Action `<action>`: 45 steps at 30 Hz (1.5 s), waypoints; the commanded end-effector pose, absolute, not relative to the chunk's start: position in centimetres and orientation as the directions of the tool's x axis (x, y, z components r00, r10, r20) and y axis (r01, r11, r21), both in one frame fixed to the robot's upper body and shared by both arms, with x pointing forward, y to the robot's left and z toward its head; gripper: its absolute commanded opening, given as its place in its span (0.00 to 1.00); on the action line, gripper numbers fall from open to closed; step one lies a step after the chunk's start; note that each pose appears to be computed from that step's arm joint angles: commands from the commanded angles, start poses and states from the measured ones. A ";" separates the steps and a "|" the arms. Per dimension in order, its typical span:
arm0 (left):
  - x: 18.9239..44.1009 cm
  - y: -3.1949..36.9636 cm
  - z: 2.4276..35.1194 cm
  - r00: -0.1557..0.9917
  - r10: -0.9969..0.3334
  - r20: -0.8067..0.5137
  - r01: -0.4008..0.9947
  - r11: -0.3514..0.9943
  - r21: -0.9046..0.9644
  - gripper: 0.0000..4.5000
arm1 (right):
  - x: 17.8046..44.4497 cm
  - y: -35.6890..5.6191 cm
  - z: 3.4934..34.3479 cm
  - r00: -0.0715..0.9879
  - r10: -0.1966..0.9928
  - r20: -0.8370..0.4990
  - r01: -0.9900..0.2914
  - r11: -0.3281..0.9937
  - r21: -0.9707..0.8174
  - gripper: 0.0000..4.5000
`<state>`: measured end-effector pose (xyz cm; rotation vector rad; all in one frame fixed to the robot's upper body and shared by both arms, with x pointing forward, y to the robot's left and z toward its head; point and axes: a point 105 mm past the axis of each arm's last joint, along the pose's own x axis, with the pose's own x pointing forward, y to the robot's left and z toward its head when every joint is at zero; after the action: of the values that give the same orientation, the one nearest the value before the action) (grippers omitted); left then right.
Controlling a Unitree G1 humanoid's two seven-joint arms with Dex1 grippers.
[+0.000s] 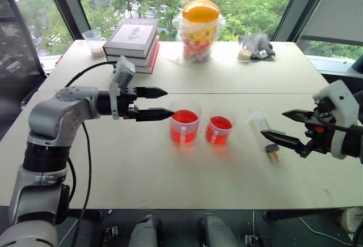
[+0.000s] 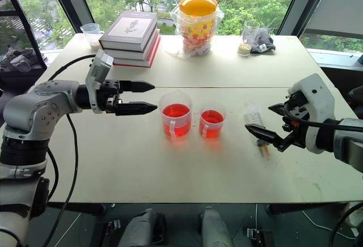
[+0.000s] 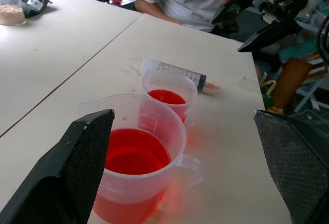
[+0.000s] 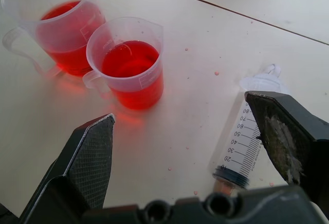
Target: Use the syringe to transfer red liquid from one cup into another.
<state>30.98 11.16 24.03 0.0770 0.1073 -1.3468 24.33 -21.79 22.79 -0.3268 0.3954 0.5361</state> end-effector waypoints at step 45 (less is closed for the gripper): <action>31.2 8.3 24.7 0.137 -0.990 0.015 0.988 0.138 0.066 1.00 | 34.4 -27.3 19.3 0.554 0.157 -0.817 -0.171 0.983 0.072 0.99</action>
<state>31.67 8.26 23.75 0.0201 -0.0097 -1.4281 33.85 -26.71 18.46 -0.0057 0.9935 0.2186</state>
